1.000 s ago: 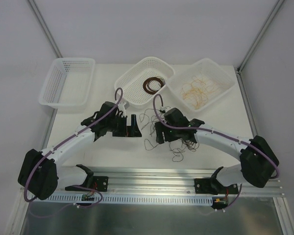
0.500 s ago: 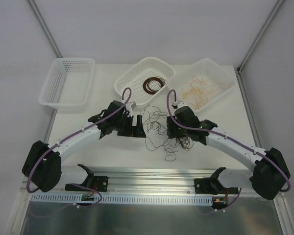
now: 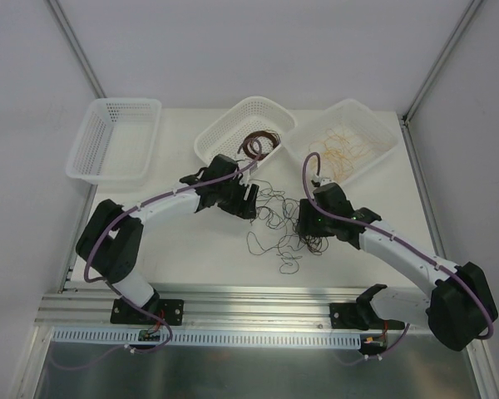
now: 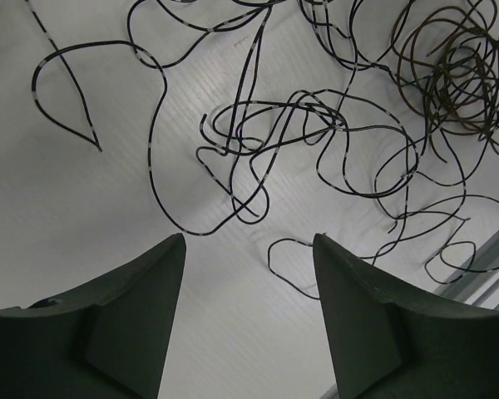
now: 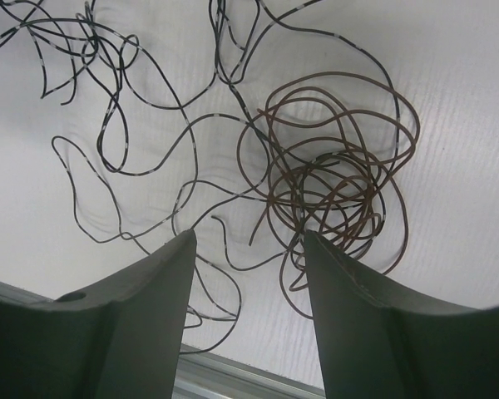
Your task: Untangle the cables
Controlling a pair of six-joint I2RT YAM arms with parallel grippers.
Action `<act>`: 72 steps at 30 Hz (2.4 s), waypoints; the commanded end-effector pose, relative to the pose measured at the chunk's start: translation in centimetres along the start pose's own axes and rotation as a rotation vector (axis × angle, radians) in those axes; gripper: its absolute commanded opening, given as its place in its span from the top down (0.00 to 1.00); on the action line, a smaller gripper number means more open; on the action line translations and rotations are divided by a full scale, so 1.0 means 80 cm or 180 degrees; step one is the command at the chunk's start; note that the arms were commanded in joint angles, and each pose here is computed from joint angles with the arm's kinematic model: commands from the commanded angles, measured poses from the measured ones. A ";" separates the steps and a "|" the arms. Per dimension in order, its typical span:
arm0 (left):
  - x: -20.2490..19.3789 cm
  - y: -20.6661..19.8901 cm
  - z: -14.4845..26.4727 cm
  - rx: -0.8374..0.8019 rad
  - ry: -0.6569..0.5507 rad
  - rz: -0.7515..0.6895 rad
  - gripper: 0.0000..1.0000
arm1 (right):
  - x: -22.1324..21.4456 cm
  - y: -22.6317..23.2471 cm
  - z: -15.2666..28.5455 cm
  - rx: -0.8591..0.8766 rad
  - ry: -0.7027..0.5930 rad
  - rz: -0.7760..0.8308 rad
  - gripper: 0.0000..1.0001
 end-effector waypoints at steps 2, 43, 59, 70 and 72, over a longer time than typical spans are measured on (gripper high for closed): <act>0.011 -0.006 -0.020 -0.0236 0.0032 -0.0689 0.42 | 0.016 0.010 0.010 0.0186 -0.0161 -0.0012 0.41; 0.153 0.033 0.503 0.2257 -0.2465 0.0207 1.00 | -0.050 -0.096 -0.035 -0.0713 0.0478 -0.1120 0.75; 0.089 0.083 0.486 0.3034 -0.2017 0.0567 1.00 | -0.028 -0.144 0.017 -0.1104 0.0317 -0.1277 0.73; 0.002 0.141 0.437 0.3566 -0.1338 0.0895 1.00 | -0.001 -0.162 0.037 -0.1154 0.0214 -0.1290 0.69; 0.000 0.140 0.418 0.3356 -0.1287 0.0944 1.00 | 0.011 -0.148 0.042 -0.0915 0.0177 -0.1147 0.64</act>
Point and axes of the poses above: each gripper's point midway between its finger pads, its own z axis back along the fingers, its own y axis along the line the jaws close on, x = y × z, the point moved 5 cm from there along z, back along the fingers, and after that the axes turned 1 degree about z, right-handed, at the moved point
